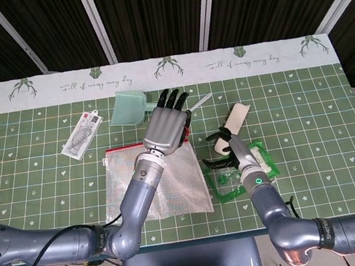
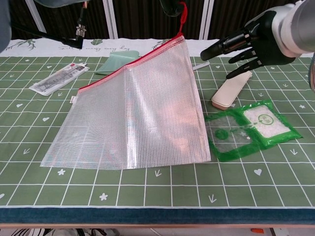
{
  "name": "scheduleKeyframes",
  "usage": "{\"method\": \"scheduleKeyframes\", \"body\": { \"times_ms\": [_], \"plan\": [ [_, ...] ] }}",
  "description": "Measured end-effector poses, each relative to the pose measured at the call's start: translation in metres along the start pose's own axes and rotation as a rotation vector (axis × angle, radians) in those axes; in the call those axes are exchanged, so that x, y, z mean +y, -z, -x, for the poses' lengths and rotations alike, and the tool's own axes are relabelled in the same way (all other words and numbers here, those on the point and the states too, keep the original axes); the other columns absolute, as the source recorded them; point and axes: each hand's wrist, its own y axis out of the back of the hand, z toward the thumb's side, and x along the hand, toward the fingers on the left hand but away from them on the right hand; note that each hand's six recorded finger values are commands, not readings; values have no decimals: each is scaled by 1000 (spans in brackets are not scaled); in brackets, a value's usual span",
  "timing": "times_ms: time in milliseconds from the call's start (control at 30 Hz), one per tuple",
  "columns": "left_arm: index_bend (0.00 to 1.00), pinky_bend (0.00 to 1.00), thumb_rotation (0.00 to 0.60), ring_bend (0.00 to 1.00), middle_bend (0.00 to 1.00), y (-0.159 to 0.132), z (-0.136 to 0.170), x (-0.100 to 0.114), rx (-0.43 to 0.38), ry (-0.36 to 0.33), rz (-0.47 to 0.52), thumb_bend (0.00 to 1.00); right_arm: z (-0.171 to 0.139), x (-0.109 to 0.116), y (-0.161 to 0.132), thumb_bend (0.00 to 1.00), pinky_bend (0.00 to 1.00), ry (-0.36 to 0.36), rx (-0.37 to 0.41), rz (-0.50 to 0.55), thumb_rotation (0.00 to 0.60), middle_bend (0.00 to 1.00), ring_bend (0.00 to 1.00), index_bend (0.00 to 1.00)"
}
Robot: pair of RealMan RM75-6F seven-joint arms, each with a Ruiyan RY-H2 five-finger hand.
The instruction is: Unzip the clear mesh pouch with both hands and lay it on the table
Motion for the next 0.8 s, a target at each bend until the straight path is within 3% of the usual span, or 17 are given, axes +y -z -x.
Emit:
{"method": "scheduleKeyframes", "body": {
  "times_ms": [467, 800],
  "plan": [
    [605, 0, 600, 0, 107, -1, -1, 1, 0, 1, 6, 507, 3, -26, -17, 392, 214, -23, 6, 35, 600, 71, 0, 407],
    [606, 0, 600, 0, 106, -1, -1, 3, 0, 0, 9, 507, 4, -32, -23, 412, 214, -24, -2, 51, 600, 74, 0, 434]
  ]
}}
